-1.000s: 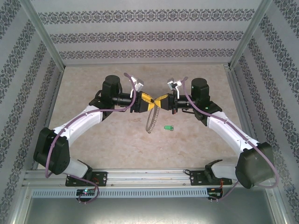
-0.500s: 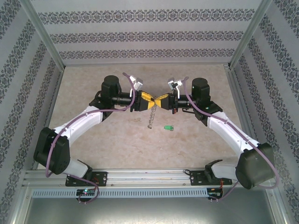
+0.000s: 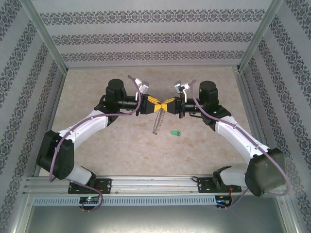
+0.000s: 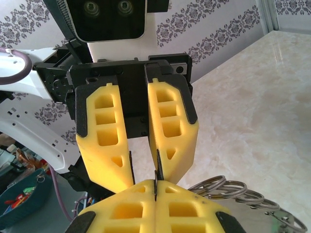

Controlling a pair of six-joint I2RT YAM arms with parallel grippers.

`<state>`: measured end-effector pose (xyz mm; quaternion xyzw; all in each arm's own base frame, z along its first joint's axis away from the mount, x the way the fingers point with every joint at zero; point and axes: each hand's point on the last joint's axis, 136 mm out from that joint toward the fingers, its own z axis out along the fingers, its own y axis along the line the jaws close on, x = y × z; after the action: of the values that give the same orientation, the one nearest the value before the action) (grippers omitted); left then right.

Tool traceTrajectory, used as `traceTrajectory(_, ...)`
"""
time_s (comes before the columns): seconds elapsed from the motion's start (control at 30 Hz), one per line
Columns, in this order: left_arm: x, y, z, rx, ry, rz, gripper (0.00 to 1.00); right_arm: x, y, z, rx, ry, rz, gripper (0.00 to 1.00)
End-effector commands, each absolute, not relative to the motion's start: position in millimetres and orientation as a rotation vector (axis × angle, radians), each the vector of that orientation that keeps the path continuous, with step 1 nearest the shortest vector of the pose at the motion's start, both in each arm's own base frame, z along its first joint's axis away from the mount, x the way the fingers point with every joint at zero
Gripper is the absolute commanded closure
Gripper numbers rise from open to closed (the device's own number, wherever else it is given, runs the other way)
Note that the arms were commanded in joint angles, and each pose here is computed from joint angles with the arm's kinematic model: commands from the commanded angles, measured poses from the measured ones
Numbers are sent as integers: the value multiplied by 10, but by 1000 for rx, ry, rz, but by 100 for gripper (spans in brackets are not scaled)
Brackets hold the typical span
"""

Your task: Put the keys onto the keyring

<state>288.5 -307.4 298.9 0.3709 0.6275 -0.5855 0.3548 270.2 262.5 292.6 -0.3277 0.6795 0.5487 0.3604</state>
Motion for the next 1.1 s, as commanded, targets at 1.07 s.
traceTrajectory(1.07, 2841, -3087, 3006, 1012, 1539, -1533, 76, 2776, 2648, 3088, -863, 1691, 1411, 100)
